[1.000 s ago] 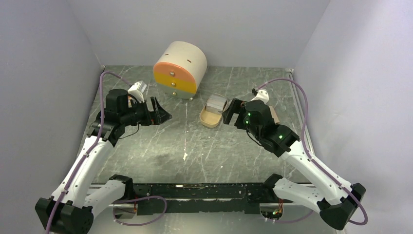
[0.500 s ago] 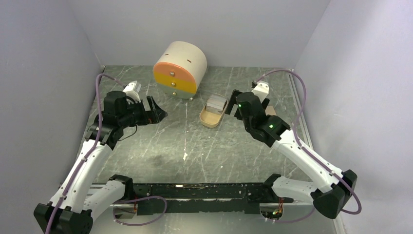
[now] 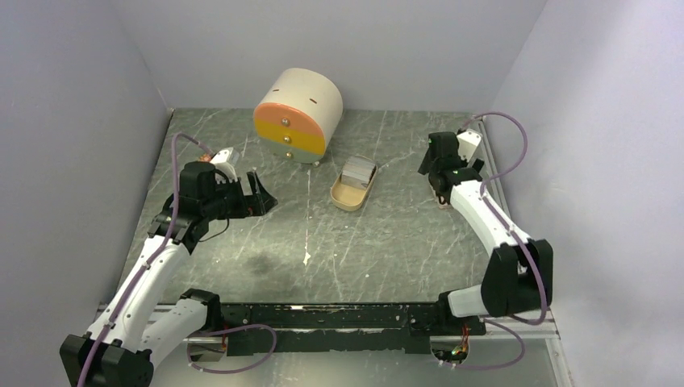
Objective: Put the credit cards into the card holder
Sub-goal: Move the card holder to the center of the board.
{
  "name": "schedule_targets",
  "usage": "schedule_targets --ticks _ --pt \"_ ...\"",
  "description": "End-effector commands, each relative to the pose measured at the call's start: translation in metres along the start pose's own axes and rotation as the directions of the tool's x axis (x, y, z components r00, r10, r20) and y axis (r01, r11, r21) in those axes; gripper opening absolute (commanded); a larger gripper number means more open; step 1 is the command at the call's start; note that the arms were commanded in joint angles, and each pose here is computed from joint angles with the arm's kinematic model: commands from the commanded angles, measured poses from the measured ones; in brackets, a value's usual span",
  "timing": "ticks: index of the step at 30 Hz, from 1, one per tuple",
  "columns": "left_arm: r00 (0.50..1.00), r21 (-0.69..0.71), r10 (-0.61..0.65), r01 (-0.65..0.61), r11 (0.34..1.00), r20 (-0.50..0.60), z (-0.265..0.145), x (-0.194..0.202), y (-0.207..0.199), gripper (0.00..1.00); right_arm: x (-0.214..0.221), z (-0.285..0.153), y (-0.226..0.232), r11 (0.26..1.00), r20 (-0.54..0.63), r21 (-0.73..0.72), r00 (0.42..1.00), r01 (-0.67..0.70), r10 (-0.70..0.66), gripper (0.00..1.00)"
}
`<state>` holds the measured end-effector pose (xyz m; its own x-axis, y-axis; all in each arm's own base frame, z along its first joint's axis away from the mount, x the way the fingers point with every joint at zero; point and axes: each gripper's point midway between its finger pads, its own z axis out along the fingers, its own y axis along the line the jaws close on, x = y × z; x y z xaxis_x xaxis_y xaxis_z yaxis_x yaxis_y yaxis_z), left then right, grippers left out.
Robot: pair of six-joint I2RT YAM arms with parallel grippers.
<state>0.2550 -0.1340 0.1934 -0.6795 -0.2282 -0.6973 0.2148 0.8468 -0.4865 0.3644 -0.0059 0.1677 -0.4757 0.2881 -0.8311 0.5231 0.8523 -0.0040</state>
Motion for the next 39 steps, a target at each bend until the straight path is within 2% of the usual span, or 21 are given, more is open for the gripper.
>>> schedule_targets --ticks 1,5,6,10,19,27,34,39 --pt "0.999 0.049 0.053 -0.053 0.997 0.015 0.0 -0.004 -0.009 0.98 0.008 0.042 -0.004 1.0 -0.042 -0.007 0.999 -0.011 0.01 0.98" --pt "0.999 0.051 0.05 -0.05 0.997 0.0 -0.001 -0.001 -0.009 0.97 0.009 0.083 -0.015 0.998 -0.094 0.057 0.995 -0.026 0.032 0.97" --pt "0.997 0.056 0.081 -0.081 0.995 0.002 -0.001 0.0 -0.008 0.97 0.011 0.092 -0.016 0.998 -0.112 0.068 0.993 -0.015 0.022 0.97" --pt "0.996 0.061 0.089 -0.089 0.994 0.008 -0.002 0.0 -0.009 0.96 0.02 0.124 -0.019 0.997 -0.18 0.074 0.983 0.001 0.013 1.0" --pt "0.995 0.053 0.097 -0.098 0.994 0.024 -0.005 -0.002 -0.008 0.95 0.061 0.159 -0.028 0.997 -0.316 0.076 0.949 0.015 0.01 0.99" --pt "0.995 0.022 0.096 -0.097 0.995 0.014 -0.004 -0.002 -0.003 0.95 0.091 0.135 -0.017 0.999 -0.381 -0.006 0.924 0.034 -0.034 0.91" --pt "0.995 0.008 0.096 -0.096 0.995 0.028 -0.006 -0.004 -0.001 0.94 0.119 0.089 -0.018 0.993 -0.426 -0.057 0.897 0.101 -0.115 0.79" --pt "0.995 0.011 0.099 -0.1 0.995 0.026 -0.005 -0.004 -0.001 0.94 0.14 0.046 0.005 0.983 -0.449 -0.148 0.878 0.11 -0.166 0.76"
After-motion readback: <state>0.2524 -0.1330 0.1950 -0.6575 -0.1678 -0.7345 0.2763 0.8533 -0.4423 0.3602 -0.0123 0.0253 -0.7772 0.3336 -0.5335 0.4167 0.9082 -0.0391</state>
